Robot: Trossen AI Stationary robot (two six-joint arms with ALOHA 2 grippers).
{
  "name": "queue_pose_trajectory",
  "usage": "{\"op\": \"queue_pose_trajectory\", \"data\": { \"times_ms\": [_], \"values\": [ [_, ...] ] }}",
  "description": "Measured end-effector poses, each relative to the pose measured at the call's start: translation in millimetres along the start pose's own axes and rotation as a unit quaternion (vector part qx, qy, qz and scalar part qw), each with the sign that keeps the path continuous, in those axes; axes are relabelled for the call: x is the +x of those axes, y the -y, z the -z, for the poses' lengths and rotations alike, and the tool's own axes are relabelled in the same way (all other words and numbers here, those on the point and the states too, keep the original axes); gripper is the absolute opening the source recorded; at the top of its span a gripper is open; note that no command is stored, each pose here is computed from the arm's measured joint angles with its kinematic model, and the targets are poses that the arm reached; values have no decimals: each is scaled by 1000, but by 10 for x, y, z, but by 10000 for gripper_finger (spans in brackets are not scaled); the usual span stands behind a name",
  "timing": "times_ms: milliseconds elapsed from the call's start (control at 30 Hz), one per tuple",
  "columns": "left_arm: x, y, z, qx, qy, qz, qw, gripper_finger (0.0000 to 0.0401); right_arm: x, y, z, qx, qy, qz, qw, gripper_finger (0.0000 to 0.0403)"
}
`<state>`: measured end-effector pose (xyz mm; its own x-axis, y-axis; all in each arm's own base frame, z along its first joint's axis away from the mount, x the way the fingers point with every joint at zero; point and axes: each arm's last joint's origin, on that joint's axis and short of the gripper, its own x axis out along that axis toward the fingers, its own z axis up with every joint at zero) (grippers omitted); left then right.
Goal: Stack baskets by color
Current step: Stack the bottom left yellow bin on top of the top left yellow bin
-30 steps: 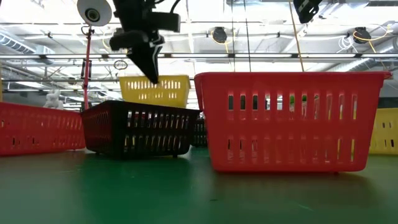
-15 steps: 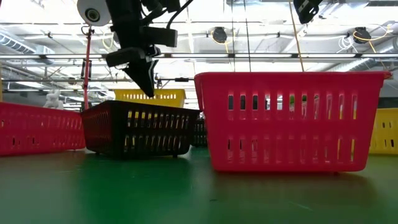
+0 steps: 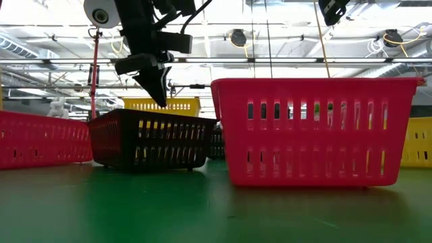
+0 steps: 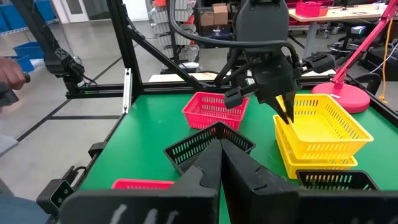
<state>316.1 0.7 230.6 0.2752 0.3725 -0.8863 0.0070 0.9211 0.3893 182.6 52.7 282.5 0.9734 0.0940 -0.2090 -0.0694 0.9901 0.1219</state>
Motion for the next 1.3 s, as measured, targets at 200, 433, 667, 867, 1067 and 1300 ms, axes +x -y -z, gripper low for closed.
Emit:
{"op": "queue_pose_trajectory", "data": {
  "times_ms": [200,433,667,867,1067,1300],
  "values": [
    [0,3,-1,1,1,4,1000,15,0,0,0,0,0,0,1000,0],
    [2,2,-3,1,1,3,1000,42,0,0,0,0,0,0,1000,0],
    [54,25,23,2,1,1,1000,35,0,1,0,0,0,0,1000,0],
    [233,102,125,12,3,-12,1000,58,0,0,1,0,0,0,1000,0],
    [271,110,151,-17,2,-28,999,111,0,1,1,0,0,0,1000,0],
    [262,107,124,-55,13,-23,998,170,0,0,1,0,0,0,1000,0]
  ]
}}
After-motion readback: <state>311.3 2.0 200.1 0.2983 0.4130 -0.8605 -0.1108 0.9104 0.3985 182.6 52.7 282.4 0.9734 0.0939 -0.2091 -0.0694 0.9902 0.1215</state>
